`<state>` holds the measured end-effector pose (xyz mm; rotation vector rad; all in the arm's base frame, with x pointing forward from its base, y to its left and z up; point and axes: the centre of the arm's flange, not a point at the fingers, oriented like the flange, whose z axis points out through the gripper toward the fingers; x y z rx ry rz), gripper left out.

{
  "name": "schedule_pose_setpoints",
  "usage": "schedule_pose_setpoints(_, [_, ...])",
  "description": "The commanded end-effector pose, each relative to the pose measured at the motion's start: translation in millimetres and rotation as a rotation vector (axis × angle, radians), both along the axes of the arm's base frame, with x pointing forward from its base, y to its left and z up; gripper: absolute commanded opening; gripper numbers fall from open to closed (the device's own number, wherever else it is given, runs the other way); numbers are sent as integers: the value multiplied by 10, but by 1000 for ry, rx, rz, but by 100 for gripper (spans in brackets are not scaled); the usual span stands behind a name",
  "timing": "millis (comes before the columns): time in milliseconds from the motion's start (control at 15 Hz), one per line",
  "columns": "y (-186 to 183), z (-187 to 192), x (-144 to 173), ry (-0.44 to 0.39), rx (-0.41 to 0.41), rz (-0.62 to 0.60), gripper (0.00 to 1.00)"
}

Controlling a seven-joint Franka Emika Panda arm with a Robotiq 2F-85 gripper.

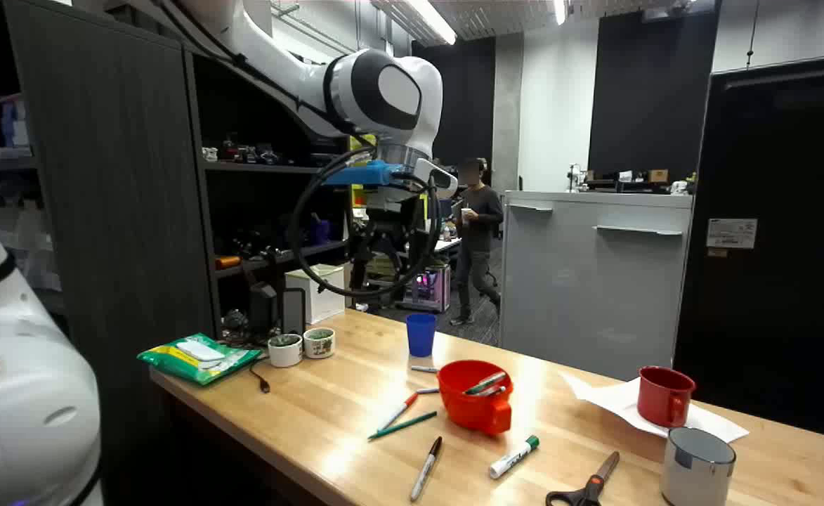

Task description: Move the blue cup backwards

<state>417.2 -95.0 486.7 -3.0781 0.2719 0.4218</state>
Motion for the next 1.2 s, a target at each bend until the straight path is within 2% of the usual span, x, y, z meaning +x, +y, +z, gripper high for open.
schedule_pose_setpoints(0, [0, 1, 1, -1, 0, 0, 100])
schedule_pose_setpoints(267, [-1, 5, 3, -2, 0, 0, 100])
schedule_pose_setpoints(467, [112, -81, 168, -11, 6, 52, 100])
schedule_pose_setpoints(867, [704, -320, 846, -107, -8, 194, 100])
schedule_pose_setpoints(1133, [1093, -456, 1438, -183, -13, 223, 100])
